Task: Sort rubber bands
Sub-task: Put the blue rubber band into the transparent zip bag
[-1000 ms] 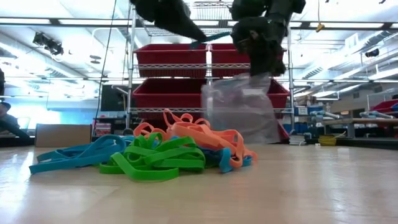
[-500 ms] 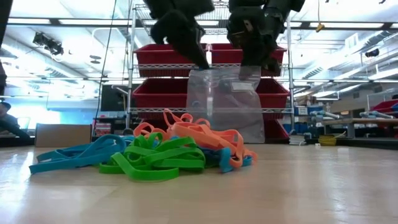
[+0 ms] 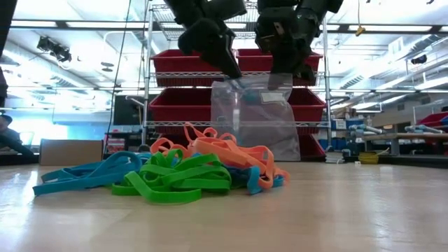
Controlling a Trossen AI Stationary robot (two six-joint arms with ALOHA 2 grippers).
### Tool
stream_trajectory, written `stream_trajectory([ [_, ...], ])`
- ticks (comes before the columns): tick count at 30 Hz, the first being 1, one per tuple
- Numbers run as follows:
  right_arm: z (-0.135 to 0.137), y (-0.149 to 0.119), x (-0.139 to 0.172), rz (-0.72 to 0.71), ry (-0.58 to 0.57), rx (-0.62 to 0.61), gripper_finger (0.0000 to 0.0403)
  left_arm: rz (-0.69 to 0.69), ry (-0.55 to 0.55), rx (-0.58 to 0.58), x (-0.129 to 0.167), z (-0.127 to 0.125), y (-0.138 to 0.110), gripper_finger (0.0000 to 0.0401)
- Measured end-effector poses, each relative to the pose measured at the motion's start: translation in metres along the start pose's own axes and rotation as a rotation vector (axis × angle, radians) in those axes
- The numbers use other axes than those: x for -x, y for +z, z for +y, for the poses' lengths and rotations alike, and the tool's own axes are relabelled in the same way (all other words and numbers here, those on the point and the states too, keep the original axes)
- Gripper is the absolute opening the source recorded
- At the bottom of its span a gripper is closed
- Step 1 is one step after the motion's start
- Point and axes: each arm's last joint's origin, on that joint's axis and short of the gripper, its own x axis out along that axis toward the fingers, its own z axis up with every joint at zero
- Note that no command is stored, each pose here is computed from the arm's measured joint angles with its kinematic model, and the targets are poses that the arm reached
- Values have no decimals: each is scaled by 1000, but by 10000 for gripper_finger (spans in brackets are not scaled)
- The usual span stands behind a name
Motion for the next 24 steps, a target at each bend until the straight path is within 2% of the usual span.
stream_trajectory([
  [6,-2,0,0,13,-6,0,0,-16,-1,19,8,-1,2,128],
  [14,-20,-1,6,27,-156,-14,0,-73,2,132,68,4,0,162],
  [17,-26,1,18,-23,-178,-20,0,-64,-68,196,86,3,-10,163],
  [20,-34,3,37,-84,-198,-32,0,-37,-163,244,84,-7,-23,163],
  [24,-44,-2,70,-161,-200,-54,0,18,-252,282,60,-35,-48,163],
])
